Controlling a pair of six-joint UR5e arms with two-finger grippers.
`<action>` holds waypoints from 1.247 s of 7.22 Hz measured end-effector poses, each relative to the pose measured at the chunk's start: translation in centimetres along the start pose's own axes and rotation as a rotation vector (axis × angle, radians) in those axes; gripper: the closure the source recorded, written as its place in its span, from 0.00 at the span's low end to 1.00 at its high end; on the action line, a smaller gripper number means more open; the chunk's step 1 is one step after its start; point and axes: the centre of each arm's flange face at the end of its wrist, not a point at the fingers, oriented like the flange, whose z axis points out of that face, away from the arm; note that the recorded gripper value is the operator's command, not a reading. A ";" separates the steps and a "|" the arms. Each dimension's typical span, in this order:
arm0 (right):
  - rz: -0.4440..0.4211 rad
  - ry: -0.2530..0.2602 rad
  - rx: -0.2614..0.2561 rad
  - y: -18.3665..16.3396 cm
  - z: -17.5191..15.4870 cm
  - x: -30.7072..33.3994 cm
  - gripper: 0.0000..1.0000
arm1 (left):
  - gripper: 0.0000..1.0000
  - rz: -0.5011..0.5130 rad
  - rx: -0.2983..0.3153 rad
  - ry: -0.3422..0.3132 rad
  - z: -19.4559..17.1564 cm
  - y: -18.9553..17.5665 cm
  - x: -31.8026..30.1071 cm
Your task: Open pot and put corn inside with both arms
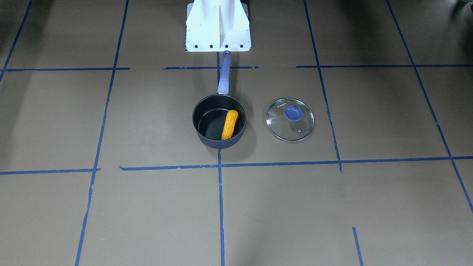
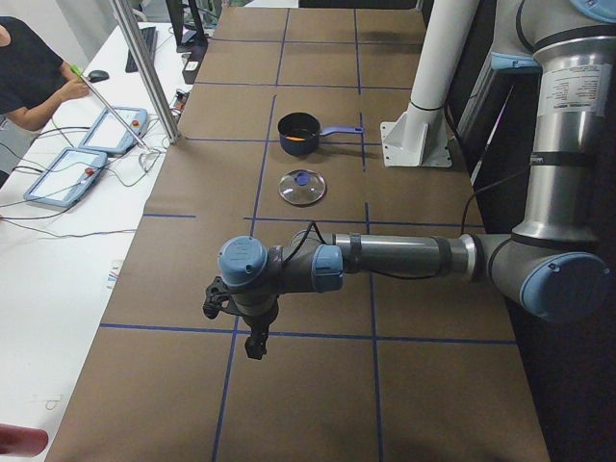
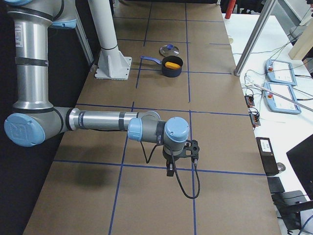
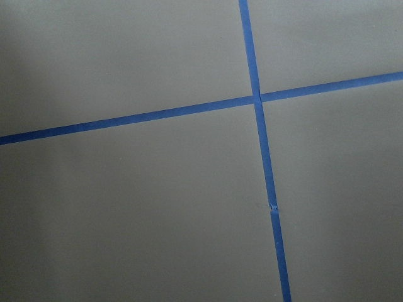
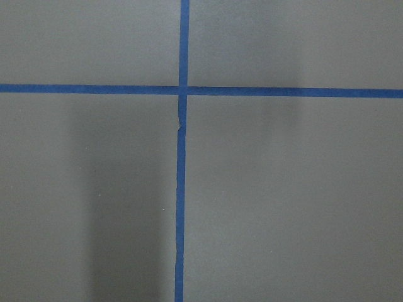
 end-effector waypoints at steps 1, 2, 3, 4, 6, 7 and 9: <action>-0.010 0.011 0.019 0.5 0.4 0.4 0.01 | 0.00 0.000 0.000 0.000 0.0 0.0 0.0; -0.038 0.016 0.051 1.4 1.2 1.2 0.00 | 0.00 0.001 0.001 0.000 0.0 0.0 0.0; -0.064 0.016 0.082 2.3 2.3 2.2 0.00 | 0.00 0.001 0.002 0.000 0.0 0.0 0.0; -0.085 0.013 0.107 2.5 3.1 2.9 0.00 | 0.00 0.001 0.001 0.000 0.0 0.0 0.0; -0.104 -0.012 0.130 2.3 3.3 2.8 0.00 | 0.00 0.001 0.001 0.000 0.1 0.1 -0.1; -0.098 -0.032 0.127 2.4 3.3 2.7 0.01 | 0.00 0.002 0.001 0.000 0.1 0.1 -0.1; -0.059 -0.053 0.101 2.5 2.2 2.1 0.00 | 0.00 0.003 0.001 0.000 0.1 0.1 -0.1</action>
